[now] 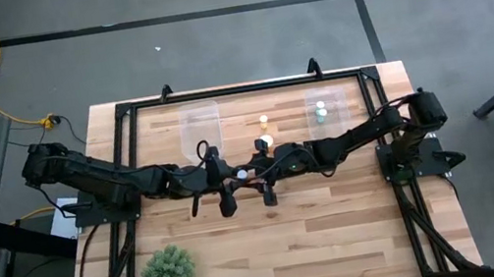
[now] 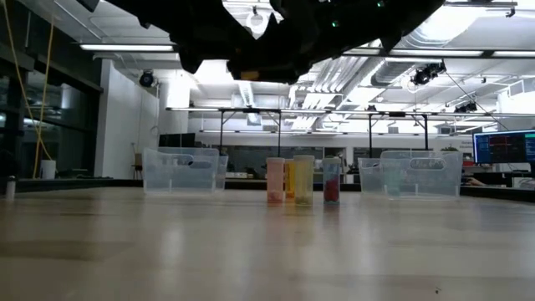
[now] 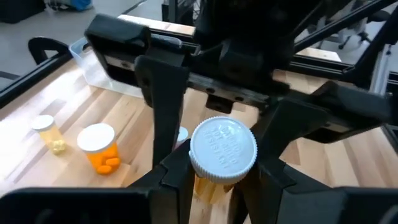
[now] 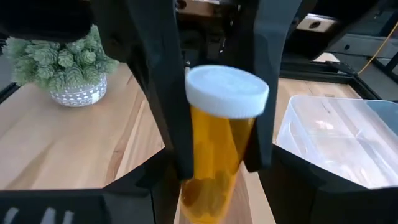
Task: Pick and place medicine bottles into bin by pill shape (circle, oval)
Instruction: Put the small orange tablet bottle into the right transparent bin
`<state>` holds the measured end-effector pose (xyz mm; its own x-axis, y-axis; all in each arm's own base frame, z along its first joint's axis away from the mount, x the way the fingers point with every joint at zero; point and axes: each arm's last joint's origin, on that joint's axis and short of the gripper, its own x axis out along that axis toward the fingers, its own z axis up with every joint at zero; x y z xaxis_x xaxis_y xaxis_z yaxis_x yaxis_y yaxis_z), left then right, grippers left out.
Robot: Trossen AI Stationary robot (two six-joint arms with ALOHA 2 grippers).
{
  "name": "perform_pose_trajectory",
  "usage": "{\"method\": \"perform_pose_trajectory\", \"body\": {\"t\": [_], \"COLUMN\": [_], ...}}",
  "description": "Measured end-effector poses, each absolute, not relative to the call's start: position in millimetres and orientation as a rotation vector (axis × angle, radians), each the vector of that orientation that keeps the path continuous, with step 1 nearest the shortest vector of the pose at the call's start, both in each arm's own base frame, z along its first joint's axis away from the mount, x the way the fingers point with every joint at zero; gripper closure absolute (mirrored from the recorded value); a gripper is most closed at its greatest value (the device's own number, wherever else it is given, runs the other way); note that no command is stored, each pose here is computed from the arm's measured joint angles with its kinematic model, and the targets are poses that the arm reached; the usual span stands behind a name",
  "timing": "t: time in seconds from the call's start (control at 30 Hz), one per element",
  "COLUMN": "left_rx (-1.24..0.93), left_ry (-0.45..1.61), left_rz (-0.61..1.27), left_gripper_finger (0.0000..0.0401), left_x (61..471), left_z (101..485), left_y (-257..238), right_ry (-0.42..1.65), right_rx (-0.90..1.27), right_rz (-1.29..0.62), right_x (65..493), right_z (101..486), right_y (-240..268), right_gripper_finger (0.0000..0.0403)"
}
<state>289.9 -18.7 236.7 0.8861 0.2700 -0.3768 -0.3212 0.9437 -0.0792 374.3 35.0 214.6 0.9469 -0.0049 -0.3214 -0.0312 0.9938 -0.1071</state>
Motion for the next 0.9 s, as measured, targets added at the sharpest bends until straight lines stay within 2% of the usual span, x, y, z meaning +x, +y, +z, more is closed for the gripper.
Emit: {"method": "perform_pose_trajectory", "body": {"t": [0.27, 0.6, 0.9], "left_rx": [-0.125, -0.082, -0.09], "left_ry": [0.366, 0.34, 0.345], "left_rz": [0.341, 0.397, 0.397], "left_gripper_finger": [0.0304, 0.0304, 0.0304], "left_x": [289.6, 275.1, 276.5], "left_z": [237.1, 252.0, 249.3], "left_y": [-17.8, -27.2, -29.6], "right_ry": [0.304, 0.29, 0.237], "right_rx": [-0.091, -0.089, -0.051], "right_rz": [0.013, 0.014, 0.036], "right_x": [374.7, 375.0, 376.2], "right_z": [216.9, 218.0, 222.7], "right_y": [36.6, 36.7, 37.6], "right_gripper_finger": [0.0214, 0.0244, 0.0245]}}
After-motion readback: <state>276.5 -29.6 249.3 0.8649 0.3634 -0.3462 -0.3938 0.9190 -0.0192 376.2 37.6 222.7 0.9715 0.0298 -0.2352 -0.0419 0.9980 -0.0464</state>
